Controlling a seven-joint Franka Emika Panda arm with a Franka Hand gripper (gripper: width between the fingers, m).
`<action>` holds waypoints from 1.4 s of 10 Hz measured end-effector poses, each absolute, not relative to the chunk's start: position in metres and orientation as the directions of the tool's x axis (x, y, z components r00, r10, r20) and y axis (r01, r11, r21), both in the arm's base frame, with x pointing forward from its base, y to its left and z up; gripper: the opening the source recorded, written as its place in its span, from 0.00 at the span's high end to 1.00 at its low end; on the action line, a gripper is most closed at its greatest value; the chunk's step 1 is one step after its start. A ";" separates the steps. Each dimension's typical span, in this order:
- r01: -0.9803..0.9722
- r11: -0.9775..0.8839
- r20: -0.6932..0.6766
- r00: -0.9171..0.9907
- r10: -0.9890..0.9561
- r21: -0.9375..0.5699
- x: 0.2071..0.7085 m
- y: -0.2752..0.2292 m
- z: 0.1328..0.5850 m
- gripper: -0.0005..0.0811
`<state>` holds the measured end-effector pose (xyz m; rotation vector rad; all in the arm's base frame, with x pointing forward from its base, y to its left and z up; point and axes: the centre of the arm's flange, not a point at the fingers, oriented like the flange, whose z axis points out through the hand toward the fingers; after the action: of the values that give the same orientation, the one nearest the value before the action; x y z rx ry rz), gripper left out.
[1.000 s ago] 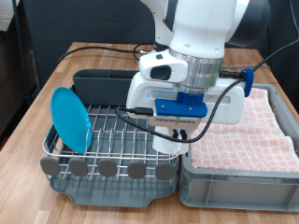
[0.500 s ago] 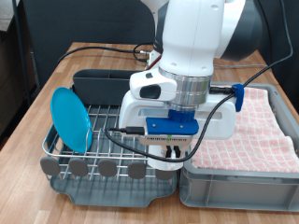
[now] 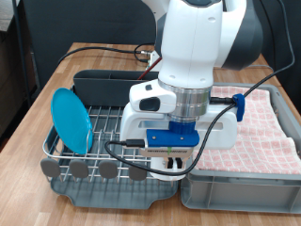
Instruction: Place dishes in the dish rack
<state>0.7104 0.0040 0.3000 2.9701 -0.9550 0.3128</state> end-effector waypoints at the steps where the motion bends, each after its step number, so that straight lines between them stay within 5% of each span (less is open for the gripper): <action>1: -0.578 -0.814 0.186 0.795 -0.578 -0.059 0.711 0.004 0.297 0.91; 8: -0.573 -0.817 0.168 0.801 -0.575 -0.065 0.713 0.000 0.281 0.91; 10: -0.573 -0.817 0.169 0.800 -0.575 -0.066 0.714 -0.001 0.279 0.81; 11: -0.572 -0.817 0.170 0.801 -0.574 -0.066 0.715 -0.001 0.279 0.57; 12: -0.571 -0.818 0.169 0.802 -0.573 -0.067 0.716 -0.001 0.279 0.57; 13: -0.572 -0.818 0.138 0.807 -0.575 -0.063 0.716 -0.001 0.278 0.34; 14: -0.574 -0.817 0.084 0.813 -0.577 -0.059 0.716 0.000 0.280 0.34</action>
<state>0.7160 0.0001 0.2800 3.0203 -0.9587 0.1557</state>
